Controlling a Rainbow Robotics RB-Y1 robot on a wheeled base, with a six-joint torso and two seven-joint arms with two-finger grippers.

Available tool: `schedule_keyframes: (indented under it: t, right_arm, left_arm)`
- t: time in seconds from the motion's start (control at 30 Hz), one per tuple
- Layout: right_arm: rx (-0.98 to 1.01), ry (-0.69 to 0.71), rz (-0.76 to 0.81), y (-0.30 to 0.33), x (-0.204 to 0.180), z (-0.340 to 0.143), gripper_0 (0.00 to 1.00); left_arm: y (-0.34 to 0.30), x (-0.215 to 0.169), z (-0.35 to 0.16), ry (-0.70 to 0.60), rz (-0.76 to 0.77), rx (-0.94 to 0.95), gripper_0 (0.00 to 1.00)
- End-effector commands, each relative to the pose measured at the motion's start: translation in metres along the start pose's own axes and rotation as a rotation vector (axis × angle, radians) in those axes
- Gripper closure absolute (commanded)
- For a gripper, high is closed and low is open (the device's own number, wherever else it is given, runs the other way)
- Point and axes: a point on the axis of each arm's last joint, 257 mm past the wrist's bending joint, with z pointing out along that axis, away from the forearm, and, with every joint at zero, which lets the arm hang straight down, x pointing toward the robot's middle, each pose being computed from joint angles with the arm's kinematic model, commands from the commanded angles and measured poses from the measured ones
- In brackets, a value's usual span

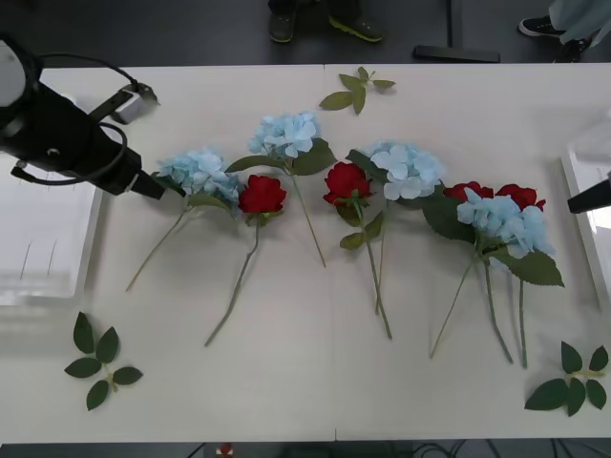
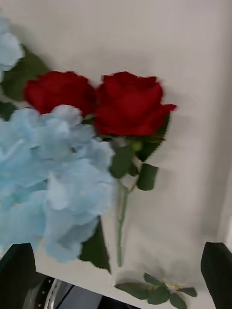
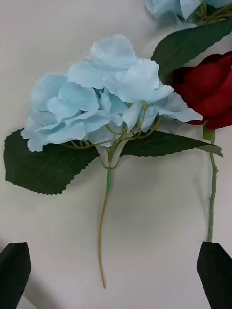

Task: Place the red flowers into the right box and the blue flowers into the left box. If a person shows an open palm, hand one flower to the person first, then continue sorting.

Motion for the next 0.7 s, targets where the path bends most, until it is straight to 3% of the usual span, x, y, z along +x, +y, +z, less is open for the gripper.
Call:
schedule_keyframes:
  t: [0.03, 0.43, 0.7]
  right_arm:
    - [0.08, -0.012, 0.075, -0.037, 0.0, -0.008, 0.0]
    - [0.305, 0.047, -0.042, -0.087, 0.021, 0.022, 0.0]
    - [0.304, 0.057, -0.073, -0.081, 0.033, 0.064, 0.0]
  left_arm:
    - [0.011, -0.016, -0.002, -0.033, 0.003, -0.083, 0.0]
    - [0.026, -0.001, 0.035, -0.04, 0.053, -0.171, 0.0]
    - [0.023, 0.018, 0.061, -0.038, 0.034, -0.177, 0.0]
